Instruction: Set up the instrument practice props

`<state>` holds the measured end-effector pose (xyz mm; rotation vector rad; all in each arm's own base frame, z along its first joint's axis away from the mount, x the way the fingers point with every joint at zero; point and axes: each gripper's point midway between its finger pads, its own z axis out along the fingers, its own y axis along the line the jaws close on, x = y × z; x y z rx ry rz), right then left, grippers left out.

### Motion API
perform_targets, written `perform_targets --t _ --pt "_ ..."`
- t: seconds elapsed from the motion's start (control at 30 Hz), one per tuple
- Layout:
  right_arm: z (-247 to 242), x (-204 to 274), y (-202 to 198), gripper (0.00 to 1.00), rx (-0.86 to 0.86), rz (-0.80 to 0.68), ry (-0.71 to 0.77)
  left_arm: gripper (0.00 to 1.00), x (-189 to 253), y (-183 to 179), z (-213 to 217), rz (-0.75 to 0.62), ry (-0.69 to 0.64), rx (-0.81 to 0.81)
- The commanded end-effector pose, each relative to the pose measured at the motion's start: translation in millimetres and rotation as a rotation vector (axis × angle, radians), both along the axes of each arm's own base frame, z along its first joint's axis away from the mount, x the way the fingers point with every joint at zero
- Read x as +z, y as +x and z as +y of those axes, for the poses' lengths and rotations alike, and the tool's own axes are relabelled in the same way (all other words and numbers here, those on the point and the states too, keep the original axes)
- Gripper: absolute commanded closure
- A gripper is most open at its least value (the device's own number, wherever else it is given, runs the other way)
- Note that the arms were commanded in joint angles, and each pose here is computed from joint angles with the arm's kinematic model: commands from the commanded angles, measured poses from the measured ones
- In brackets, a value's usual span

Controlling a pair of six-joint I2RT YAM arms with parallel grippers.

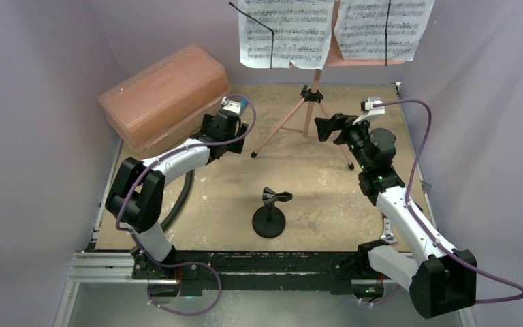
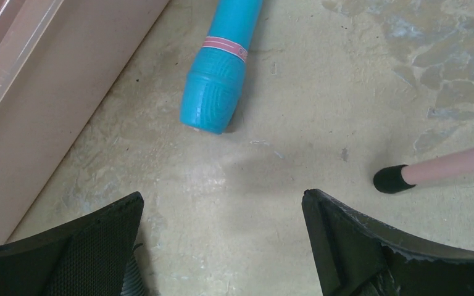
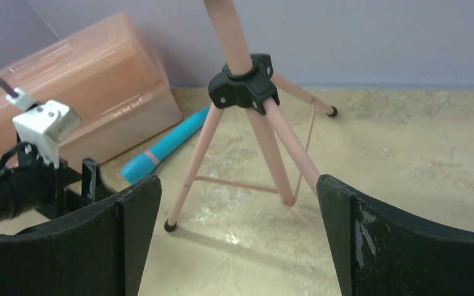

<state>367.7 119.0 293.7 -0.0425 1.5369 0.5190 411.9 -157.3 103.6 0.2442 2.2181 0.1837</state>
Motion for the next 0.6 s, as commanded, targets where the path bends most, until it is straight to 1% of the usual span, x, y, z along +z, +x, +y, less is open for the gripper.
perform_targets --t 0.0,0.13,0.23,0.3,0.43,0.57 --pt "1.3 7.9 -9.5 0.02 0.018 0.034 0.015 0.00 1.4 15.6 -6.9 0.065 -0.118 -0.055" --pt "2.3 0.8 -17.4 0.02 0.031 0.081 0.018 0.01 -3.6 38.1 1.5 0.079 -0.108 -0.057" --pt "1.5 -2.5 -23.4 0.02 0.030 0.102 0.030 0.01 -7.6 52.0 8.0 0.090 -0.025 -0.058" --pt "1.1 -2.0 -26.0 0.02 0.028 0.106 0.042 0.01 -10.0 60.4 11.7 0.091 0.007 -0.054" --pt "-0.4 -3.2 -27.8 0.02 0.020 0.115 0.049 0.01 -21.8 77.5 13.2 0.094 0.021 -0.055" --pt "-0.9 -4.4 -27.0 0.02 0.014 0.122 0.054 0.02 -39.8 89.3 16.3 0.138 0.038 -0.056"
